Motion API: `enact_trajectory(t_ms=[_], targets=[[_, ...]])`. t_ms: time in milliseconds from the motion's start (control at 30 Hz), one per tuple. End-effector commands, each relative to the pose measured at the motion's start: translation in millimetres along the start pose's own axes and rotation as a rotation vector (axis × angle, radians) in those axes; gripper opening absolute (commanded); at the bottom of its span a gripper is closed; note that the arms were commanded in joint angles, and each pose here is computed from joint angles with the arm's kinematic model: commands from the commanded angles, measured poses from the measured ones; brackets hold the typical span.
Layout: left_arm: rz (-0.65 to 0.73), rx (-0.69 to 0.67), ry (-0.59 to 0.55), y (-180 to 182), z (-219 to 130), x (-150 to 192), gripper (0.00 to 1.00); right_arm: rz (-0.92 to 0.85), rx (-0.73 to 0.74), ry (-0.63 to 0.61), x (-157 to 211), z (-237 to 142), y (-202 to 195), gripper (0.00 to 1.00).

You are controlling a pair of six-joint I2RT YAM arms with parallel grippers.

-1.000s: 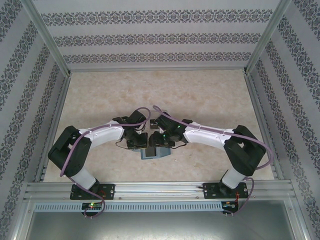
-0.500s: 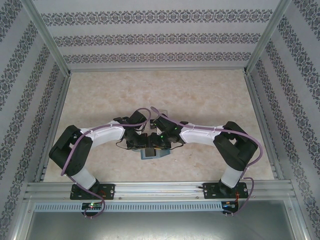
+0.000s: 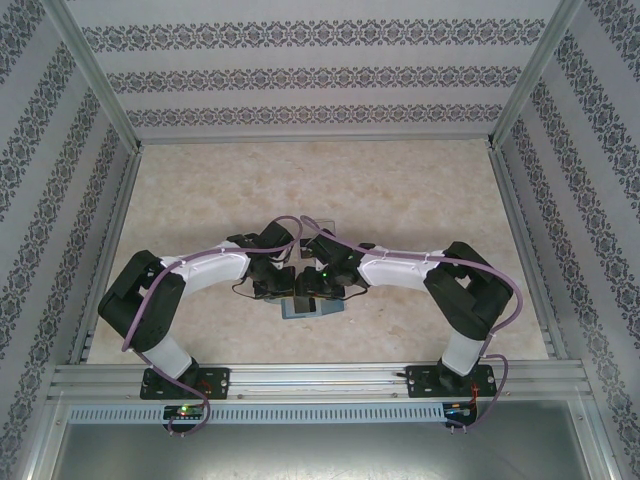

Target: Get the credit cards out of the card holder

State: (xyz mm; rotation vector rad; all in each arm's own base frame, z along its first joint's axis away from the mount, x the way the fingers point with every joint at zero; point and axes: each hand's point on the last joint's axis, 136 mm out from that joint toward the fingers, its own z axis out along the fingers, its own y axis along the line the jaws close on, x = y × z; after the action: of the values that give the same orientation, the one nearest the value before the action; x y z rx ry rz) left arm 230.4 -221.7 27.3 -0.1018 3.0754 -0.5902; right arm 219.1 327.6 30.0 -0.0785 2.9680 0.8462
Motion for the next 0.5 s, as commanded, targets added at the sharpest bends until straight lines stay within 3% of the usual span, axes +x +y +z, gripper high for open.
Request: enact_trajectory(t_ms=[0,467], targets=[[0.018,-0.02,0.022,-0.5,-2.4,6.4,0.01,0.006,0.118,-0.003,1.5,-4.6,-25.7,0.47],[0.034,0.024,0.002,-18.5,-13.8,1.5,0.01,0.01,0.022,-0.036,-4.2,-23.2,-7.7,0.46]])
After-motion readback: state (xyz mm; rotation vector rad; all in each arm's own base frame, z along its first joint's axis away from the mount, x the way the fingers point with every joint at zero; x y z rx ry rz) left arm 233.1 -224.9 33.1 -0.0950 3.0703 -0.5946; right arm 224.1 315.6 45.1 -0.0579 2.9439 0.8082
